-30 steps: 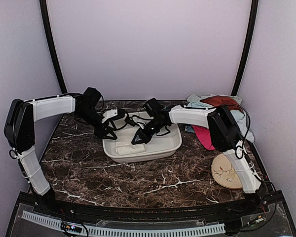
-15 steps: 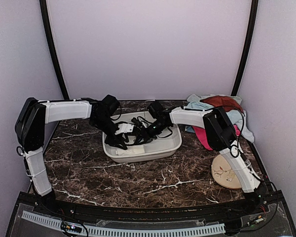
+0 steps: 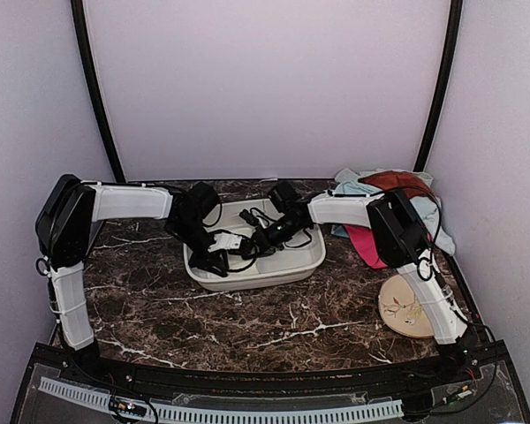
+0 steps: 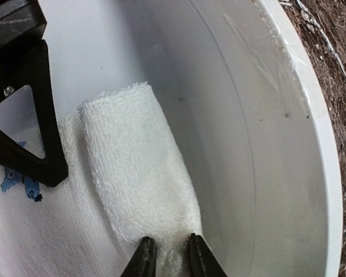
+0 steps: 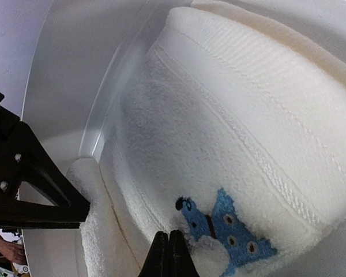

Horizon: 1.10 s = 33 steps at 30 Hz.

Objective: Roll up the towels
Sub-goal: Fold the towel into the bin.

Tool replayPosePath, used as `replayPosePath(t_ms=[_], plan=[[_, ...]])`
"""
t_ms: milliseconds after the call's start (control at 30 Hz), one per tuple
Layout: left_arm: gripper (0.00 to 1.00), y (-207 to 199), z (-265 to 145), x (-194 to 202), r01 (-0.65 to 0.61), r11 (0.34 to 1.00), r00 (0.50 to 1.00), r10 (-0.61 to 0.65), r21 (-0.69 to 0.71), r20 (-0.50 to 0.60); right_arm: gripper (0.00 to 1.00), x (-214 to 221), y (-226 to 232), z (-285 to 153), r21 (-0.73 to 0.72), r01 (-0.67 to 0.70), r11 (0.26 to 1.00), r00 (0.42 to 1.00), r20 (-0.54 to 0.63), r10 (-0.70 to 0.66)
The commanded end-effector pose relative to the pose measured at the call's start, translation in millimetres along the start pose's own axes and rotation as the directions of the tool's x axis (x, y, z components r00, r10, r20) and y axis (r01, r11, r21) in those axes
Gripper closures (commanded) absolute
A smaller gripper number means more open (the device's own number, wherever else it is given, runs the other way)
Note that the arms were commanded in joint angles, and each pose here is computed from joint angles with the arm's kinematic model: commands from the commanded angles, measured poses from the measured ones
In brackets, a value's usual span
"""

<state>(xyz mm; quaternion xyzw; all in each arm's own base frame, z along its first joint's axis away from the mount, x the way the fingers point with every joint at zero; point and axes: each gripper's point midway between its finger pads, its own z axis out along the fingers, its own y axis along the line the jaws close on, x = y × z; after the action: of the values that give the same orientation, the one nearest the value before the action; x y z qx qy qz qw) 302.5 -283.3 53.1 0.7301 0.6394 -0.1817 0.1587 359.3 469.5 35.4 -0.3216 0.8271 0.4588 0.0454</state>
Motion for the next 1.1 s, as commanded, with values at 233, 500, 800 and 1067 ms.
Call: replayPosePath(t_ms=[233, 500, 800, 1067], plan=[[0.94, 34, -8, 10, 0.282, 0.955, 0.955, -0.289, 0.092, 0.064, 0.79, -32, 16, -94, 0.292, 0.345, 0.892, 0.876, 0.242, -0.418], [0.94, 49, -4, 19, 0.38, 0.909, 0.915, -0.396, 0.169, 0.076, 0.77, 3, 47, -101, 0.37, 0.671, 0.642, 0.628, 0.175, -0.758], [0.95, 67, 3, 27, 0.425, 0.882, 0.894, -0.444, 0.204, 0.055, 0.76, 24, 74, -40, 0.311, 0.796, 0.519, 0.533, 0.046, -0.845], [0.95, 70, 9, 34, 0.423, 0.883, 0.897, -0.44, 0.204, 0.043, 0.76, 22, 39, -3, 0.387, 0.895, 0.221, 0.311, -0.189, -0.931]])
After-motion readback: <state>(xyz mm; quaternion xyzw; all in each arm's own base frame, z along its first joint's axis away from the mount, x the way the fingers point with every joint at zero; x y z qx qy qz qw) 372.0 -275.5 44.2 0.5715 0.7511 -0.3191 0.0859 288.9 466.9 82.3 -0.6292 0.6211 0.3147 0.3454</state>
